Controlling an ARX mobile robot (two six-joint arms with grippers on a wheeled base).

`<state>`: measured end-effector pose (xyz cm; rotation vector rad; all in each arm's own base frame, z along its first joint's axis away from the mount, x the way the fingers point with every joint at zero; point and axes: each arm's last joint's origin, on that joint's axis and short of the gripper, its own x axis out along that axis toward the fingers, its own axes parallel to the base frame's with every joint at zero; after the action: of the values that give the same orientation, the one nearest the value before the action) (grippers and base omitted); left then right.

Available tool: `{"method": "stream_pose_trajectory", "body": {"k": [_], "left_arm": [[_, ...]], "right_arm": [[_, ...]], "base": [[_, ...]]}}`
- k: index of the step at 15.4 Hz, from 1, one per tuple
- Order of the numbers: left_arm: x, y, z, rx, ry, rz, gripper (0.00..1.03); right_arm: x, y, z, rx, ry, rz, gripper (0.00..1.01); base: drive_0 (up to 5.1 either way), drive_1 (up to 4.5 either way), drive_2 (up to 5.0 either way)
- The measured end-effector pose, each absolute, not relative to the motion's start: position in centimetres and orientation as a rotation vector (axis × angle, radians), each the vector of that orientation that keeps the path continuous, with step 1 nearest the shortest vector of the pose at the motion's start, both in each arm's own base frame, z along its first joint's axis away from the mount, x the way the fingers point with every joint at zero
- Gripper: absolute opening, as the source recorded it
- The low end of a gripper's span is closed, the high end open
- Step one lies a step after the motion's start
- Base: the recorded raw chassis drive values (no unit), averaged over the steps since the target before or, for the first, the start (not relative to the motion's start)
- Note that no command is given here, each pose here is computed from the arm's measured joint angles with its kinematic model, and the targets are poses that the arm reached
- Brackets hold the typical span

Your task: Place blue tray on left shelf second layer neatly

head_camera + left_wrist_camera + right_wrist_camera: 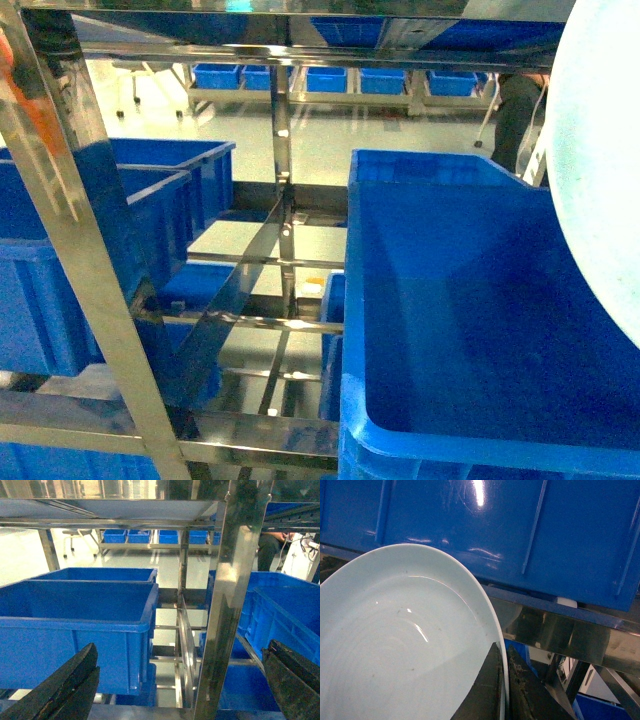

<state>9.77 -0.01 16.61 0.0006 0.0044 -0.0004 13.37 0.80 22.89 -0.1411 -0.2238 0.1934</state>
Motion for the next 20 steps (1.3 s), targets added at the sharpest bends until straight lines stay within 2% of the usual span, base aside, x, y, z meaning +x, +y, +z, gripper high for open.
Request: {"method": "stream_pose_trajectory", "body": {"k": [20], "left_arm": [[9.77,-0.01,16.61,0.001,0.004,0.000,0.98]], "right_arm": [[13.37,0.80,22.89,-0.141,-0.224,0.193,0.02]], "base": [[0.0,0.00,0.0]]}}
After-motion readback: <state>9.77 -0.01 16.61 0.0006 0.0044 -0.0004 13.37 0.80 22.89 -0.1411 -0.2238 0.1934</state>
